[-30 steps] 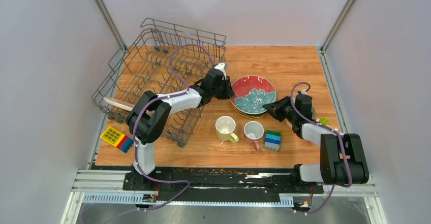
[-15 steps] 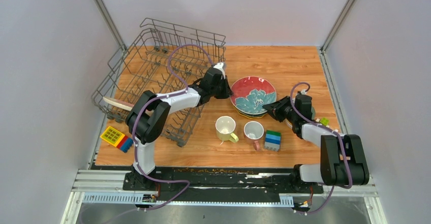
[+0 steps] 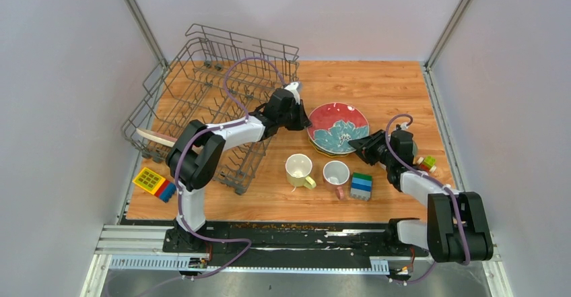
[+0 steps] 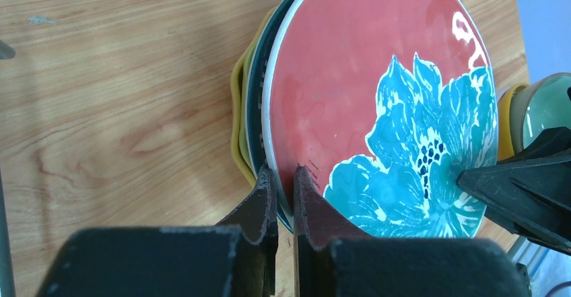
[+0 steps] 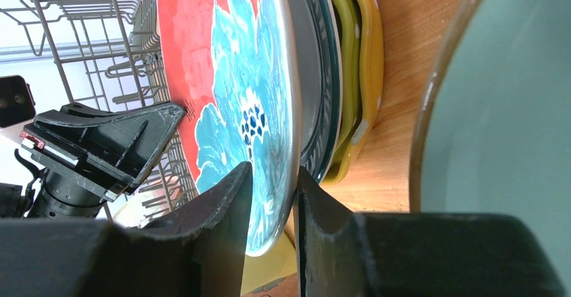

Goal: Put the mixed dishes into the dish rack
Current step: Pick up the plate at the center of the board.

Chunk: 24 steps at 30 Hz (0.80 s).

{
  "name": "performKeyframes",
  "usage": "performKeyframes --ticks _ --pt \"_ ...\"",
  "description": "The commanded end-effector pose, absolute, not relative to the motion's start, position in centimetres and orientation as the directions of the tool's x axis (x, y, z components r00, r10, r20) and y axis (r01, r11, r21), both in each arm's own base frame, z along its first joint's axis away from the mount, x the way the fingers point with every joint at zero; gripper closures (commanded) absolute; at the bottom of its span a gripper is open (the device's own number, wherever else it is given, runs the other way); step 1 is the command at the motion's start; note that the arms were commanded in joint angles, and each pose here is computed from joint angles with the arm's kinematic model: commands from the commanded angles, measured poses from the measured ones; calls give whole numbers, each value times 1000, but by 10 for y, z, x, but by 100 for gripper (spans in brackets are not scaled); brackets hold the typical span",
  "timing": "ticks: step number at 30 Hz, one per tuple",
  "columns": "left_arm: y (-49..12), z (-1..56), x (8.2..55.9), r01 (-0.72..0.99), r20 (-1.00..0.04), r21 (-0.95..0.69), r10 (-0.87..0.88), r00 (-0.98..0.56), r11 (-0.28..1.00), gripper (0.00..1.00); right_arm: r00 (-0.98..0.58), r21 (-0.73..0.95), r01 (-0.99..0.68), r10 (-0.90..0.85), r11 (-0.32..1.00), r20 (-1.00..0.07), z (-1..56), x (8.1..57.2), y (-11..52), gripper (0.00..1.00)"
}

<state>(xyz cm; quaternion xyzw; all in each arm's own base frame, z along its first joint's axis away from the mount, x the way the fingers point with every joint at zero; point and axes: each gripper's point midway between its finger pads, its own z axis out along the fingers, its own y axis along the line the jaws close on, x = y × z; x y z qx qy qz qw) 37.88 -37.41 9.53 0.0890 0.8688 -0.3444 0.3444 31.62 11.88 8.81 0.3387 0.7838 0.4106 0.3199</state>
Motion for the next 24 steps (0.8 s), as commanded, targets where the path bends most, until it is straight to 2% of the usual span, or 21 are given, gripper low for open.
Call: performKeyframes --ticks 1,6,11,16,17,22,24 --pt "-441 174 293 669 -705 -635 65 -706 386 95 -585 938 -56 750 343 -309 175 324 155 72" --pt "-439 177 289 667 -702 -638 64 -709 383 95 -557 938 -69 767 340 -319 180 323 153 82" --pt "-441 177 286 653 -687 -660 55 -725 372 96 -536 941 -92 780 327 -323 185 321 153 82" --pt "-446 181 284 657 -689 -662 52 -723 361 95 -516 935 -142 781 326 -351 193 317 154 100" --pt "-447 181 283 659 -691 -660 53 -721 361 95 -512 932 -153 781 328 -359 195 316 154 100" --pt "-446 182 285 665 -702 -654 39 -712 361 75 -502 923 -183 775 337 -383 201 312 153 100" --pt "-447 184 285 666 -703 -658 30 -711 351 71 -505 927 -185 777 327 -375 203 311 153 100"
